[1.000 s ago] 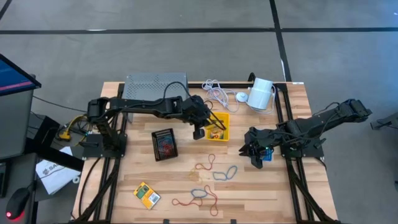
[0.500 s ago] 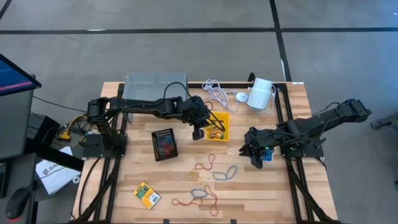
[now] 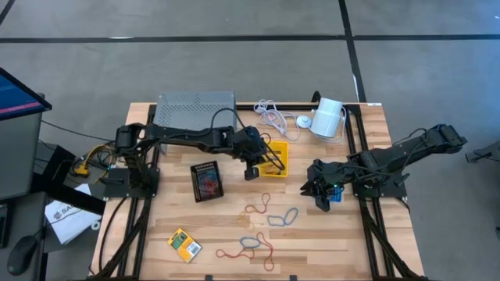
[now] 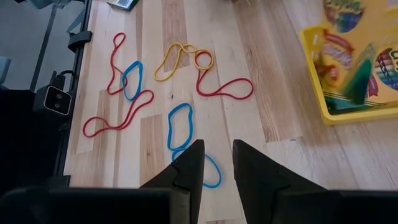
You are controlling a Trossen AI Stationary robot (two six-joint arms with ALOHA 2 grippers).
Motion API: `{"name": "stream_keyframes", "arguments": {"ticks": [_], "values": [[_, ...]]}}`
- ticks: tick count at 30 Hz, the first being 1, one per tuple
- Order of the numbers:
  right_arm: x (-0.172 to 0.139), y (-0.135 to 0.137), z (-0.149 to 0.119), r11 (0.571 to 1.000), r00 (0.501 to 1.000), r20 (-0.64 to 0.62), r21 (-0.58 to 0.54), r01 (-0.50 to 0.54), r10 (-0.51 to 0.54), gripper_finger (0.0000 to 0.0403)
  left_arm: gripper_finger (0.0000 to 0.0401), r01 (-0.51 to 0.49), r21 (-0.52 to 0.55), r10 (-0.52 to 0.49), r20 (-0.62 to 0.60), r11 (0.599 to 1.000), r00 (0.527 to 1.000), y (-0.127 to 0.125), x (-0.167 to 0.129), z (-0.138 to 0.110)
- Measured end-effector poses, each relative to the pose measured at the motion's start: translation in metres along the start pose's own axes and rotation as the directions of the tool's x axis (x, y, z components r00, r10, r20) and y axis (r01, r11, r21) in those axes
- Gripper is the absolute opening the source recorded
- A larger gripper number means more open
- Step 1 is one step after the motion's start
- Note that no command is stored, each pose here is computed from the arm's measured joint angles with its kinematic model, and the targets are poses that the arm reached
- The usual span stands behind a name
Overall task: Pick & Place Office Desk Supplies
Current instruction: Put the yellow crayon box into the yellow bin
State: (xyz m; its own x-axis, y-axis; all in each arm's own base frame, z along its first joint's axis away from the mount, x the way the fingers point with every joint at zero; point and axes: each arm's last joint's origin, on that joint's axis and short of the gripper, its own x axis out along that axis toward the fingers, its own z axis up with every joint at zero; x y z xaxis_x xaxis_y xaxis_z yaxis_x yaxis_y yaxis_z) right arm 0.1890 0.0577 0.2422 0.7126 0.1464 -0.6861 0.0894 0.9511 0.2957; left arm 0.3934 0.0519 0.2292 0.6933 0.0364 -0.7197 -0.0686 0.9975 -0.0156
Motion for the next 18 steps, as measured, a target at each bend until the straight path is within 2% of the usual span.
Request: {"name": "stream_keyframes", "arguments": {"ticks": [11, 18], "values": [[0.0000, 0.0006, 0.0009, 1.000, 1.000, 0.010, 0.008, -0.006, 0.006, 0.0081, 0.0001, -0.006, 0.009, 0.006, 0.018, 1.000, 1.000, 0.0002, 0.0000, 0.0017], [0.0000, 0.0010, 0.0015, 1.000, 1.000, 0.016, 0.008, -0.010, 0.010, 0.0081, 0.0019, -0.007, 0.010, 0.007, 0.020, 1.000, 1.000, 0.0005, 0.0000, 0.0019]]}}
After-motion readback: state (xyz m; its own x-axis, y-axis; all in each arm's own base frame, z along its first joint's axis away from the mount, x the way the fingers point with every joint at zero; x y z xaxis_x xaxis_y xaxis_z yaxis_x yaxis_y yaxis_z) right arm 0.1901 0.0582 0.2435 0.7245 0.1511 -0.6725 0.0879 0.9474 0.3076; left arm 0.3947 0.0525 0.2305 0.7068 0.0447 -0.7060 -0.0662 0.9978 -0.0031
